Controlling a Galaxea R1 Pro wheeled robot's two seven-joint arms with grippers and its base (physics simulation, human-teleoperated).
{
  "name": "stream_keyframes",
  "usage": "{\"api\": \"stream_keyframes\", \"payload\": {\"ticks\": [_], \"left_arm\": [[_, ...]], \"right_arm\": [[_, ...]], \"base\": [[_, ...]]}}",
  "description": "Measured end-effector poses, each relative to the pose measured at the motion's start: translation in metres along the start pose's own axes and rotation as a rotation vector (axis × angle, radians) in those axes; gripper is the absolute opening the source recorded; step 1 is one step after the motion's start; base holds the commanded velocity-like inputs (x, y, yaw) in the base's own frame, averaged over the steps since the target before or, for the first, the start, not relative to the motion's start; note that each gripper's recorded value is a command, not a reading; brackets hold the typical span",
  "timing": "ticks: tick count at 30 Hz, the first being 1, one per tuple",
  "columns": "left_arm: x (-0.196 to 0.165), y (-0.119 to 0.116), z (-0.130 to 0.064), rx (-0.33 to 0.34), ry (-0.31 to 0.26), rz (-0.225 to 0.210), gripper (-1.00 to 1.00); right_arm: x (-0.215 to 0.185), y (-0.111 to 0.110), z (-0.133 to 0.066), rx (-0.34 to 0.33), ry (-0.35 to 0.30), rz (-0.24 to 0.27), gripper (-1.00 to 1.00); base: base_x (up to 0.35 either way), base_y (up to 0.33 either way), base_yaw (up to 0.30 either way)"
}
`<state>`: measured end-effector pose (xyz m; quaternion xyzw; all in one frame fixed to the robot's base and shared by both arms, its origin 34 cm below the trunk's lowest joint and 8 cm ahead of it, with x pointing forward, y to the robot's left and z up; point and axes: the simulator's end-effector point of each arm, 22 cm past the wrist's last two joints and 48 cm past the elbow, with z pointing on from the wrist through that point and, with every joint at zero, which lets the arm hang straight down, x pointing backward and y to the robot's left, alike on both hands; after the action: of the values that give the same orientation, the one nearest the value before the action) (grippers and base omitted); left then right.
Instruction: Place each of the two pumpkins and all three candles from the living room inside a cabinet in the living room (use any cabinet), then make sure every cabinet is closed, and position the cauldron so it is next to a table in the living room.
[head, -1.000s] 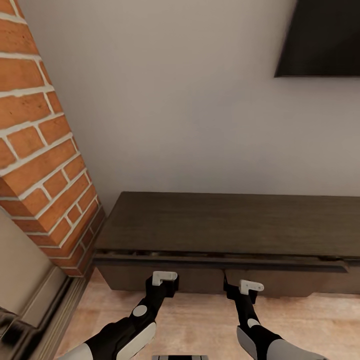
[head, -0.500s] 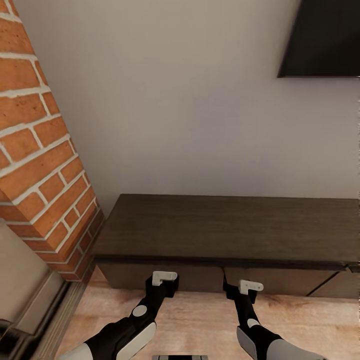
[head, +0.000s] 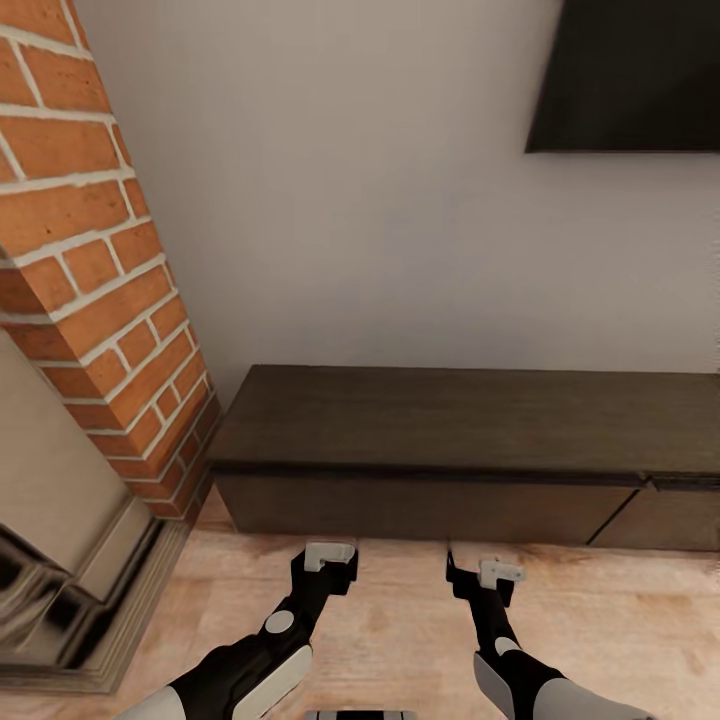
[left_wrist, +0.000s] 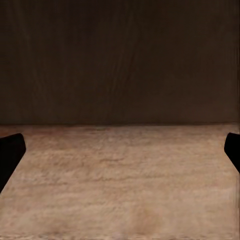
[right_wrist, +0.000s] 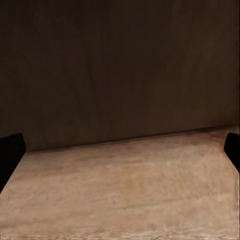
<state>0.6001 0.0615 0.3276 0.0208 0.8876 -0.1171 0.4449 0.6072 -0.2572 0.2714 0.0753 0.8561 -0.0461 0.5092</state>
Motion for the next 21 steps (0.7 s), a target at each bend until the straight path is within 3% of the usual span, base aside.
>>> {"api": "stream_keyframes", "payload": {"ticks": [8,21], "left_arm": [[0.0,0.0,0.0,0.001,0.001,0.001,1.0],[0.0,-0.001,0.0,0.002,0.002,-0.001,1.0]], "right_arm": [[0.013,0.0,0.0,0.001,0.057,-0.009,1.0],[0.015,0.0,0.0,0.002,0.068,-0.009,1.0]], "base": [[-0.344,0.0,0.0],[-0.344,0.0,0.0]]}}
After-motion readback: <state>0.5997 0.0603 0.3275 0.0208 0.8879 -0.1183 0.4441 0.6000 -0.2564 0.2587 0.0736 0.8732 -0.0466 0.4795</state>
